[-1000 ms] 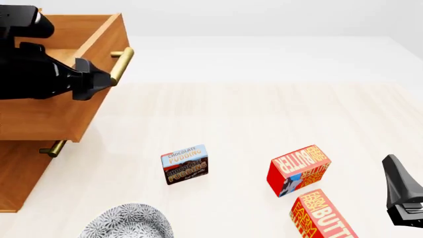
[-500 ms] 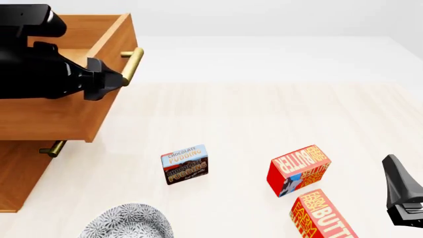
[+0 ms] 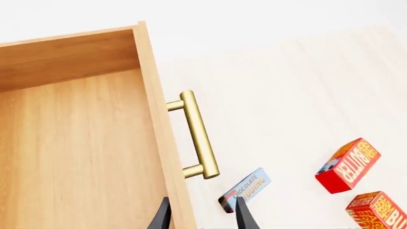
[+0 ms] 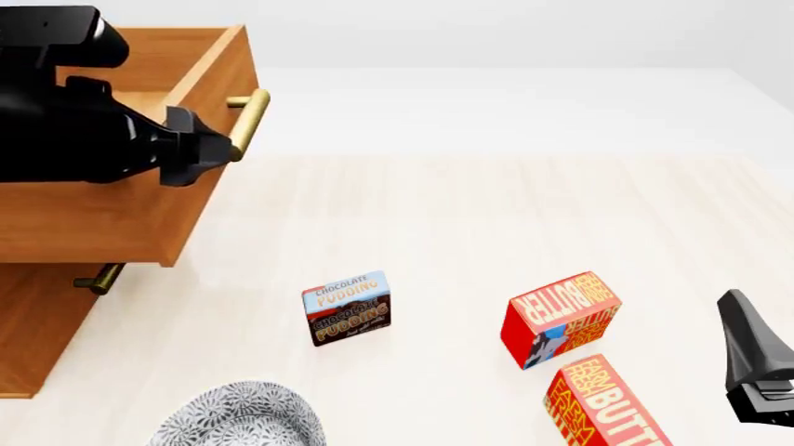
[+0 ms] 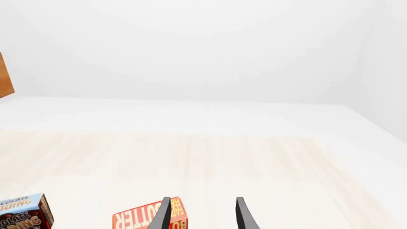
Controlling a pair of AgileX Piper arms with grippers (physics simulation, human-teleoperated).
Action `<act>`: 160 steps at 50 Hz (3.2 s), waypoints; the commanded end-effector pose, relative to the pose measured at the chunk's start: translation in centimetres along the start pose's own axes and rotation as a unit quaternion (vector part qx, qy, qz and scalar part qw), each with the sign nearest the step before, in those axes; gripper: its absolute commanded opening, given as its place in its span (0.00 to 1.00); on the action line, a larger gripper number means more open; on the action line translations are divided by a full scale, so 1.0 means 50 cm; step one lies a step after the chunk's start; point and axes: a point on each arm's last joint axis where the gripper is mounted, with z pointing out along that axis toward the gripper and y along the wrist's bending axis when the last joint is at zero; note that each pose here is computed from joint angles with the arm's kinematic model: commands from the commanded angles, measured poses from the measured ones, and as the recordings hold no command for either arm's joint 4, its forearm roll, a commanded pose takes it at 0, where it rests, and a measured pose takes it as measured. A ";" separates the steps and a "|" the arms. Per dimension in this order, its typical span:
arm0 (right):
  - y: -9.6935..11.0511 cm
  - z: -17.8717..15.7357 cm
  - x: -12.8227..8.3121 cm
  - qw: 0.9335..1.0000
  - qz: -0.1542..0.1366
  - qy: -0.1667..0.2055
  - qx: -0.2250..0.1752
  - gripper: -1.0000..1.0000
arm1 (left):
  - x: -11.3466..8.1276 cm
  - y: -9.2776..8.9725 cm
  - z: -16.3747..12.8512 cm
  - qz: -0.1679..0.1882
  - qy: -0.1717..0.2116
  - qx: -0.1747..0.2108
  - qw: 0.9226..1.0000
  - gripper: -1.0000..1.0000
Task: Put the chocolate pudding in the top drawer of the cabinet and close it.
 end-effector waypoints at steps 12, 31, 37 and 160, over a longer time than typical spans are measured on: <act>0.000 0.000 0.000 1.000 0.002 0.001 0.000 1.00 | -0.033 -0.018 -0.020 0.040 -0.003 0.026 0.999 1.00; 0.000 0.000 0.000 1.000 0.002 0.001 0.000 1.00 | -0.068 -0.016 -0.084 0.092 -0.041 0.023 0.995 1.00; 0.000 0.000 0.000 1.000 0.002 0.001 0.000 1.00 | -0.075 -0.016 -0.089 0.117 -0.054 0.022 0.991 1.00; 0.000 0.000 0.000 1.000 0.002 0.001 0.000 1.00 | 0.112 -0.188 0.196 0.364 0.055 0.155 0.917 1.00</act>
